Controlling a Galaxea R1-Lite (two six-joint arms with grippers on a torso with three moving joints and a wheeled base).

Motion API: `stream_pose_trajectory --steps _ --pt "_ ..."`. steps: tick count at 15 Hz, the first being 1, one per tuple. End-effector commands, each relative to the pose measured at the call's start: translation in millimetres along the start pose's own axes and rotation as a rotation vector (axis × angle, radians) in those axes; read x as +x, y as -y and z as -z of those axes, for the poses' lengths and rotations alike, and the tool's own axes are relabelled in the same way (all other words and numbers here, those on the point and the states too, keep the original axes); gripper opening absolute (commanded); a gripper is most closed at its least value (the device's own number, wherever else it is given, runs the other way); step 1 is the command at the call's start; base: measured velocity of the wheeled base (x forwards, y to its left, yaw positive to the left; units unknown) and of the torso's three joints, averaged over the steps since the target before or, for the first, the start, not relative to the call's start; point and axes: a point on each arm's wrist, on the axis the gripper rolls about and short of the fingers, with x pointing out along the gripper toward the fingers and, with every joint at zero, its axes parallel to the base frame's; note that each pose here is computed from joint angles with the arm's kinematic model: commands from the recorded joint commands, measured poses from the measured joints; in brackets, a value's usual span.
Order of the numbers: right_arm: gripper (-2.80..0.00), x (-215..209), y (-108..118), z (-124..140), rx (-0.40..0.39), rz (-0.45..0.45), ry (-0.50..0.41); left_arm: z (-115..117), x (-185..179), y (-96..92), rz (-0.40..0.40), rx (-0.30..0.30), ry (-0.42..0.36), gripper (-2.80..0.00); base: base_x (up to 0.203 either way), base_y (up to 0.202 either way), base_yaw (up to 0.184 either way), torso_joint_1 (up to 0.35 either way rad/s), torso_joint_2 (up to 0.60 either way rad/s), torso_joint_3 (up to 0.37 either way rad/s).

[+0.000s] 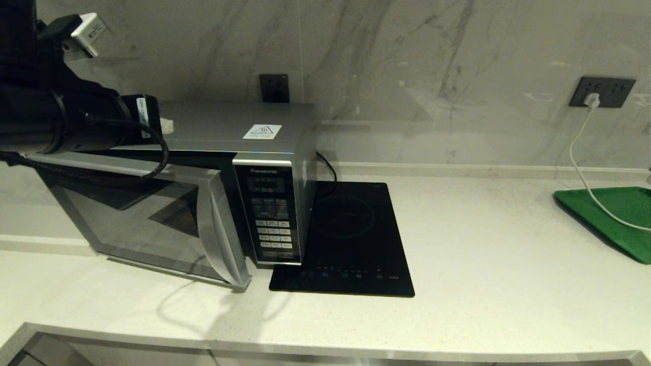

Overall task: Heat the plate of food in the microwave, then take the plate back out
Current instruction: Open the microwave oven

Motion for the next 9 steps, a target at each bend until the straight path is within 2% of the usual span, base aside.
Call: stream_pose_trajectory --steps 1,7,9 --pt "-2.8 0.0 0.0 0.1 0.0 0.001 -0.001 3.1 7.4 2.1 0.003 0.003 -0.022 -2.8 0.0 0.0 0.0 0.0 0.0 0.0" --pt "-2.8 0.0 0.0 0.1 0.0 0.0 -0.001 16.5 36.6 3.6 -0.018 0.008 -0.099 -2.8 0.0 0.0 0.0 0.0 0.0 0.0" --pt "-2.8 0.0 0.0 0.1 0.0 0.001 -0.001 23.7 50.3 4.1 -0.05 0.011 -0.131 -2.8 0.0 0.0 0.0 0.0 0.0 0.0"
